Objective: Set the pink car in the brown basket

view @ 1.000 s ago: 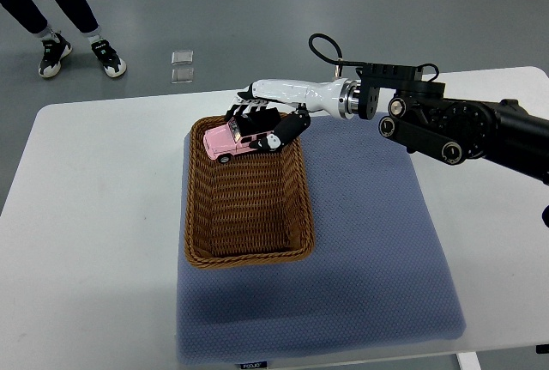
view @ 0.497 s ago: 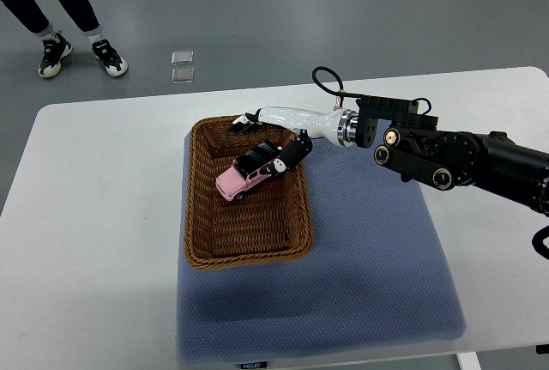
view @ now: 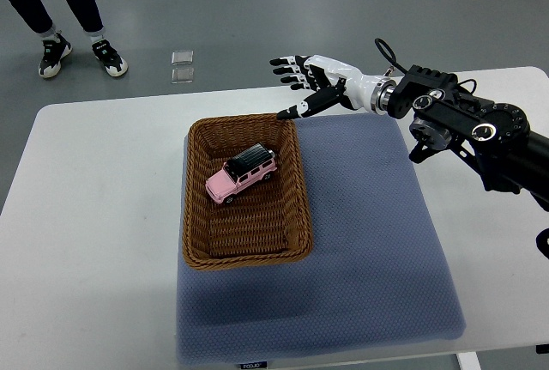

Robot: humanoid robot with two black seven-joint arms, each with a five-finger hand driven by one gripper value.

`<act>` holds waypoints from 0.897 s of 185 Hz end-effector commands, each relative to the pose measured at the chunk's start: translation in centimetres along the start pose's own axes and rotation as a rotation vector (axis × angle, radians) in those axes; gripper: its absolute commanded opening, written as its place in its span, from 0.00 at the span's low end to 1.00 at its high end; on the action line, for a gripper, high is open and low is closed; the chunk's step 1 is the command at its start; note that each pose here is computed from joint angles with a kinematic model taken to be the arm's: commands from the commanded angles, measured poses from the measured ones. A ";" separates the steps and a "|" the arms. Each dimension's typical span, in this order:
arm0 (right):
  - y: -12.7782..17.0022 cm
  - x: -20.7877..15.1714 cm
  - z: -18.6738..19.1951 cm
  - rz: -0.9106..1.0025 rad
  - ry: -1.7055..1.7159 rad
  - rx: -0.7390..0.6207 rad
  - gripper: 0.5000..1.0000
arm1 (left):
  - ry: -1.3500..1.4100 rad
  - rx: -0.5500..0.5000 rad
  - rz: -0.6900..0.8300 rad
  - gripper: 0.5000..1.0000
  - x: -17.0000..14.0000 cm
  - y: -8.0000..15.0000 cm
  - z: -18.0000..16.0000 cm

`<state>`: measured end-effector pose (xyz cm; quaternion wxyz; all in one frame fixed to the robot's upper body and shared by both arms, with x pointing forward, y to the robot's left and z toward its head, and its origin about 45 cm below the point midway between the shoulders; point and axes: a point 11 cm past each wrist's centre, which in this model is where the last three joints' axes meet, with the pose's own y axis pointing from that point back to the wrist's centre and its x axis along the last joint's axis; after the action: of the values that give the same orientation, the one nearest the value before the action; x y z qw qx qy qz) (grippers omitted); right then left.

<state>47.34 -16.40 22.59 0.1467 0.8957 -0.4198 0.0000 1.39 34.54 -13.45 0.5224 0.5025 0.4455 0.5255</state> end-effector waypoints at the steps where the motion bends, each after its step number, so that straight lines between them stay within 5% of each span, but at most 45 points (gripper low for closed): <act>1: 0.6 0.9 1.0 0.041 -0.192 0.007 0.83 | 0.000 0.001 0.000 1.00 0.0 0.0 0.0; 59: 3.3 4.0 4.2 0.099 -0.681 0.018 0.83 | 0.000 0.001 0.000 1.00 0.0 0.0 0.0; 166: 6.1 7.3 8.6 0.177 -0.810 0.017 0.84 | 0.000 0.001 0.000 1.00 0.0 0.0 0.0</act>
<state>46.35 -27.87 17.00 -0.0394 0.7870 -0.5156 -0.3366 1.37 34.54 -13.45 0.5223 0.5026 0.4455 0.5254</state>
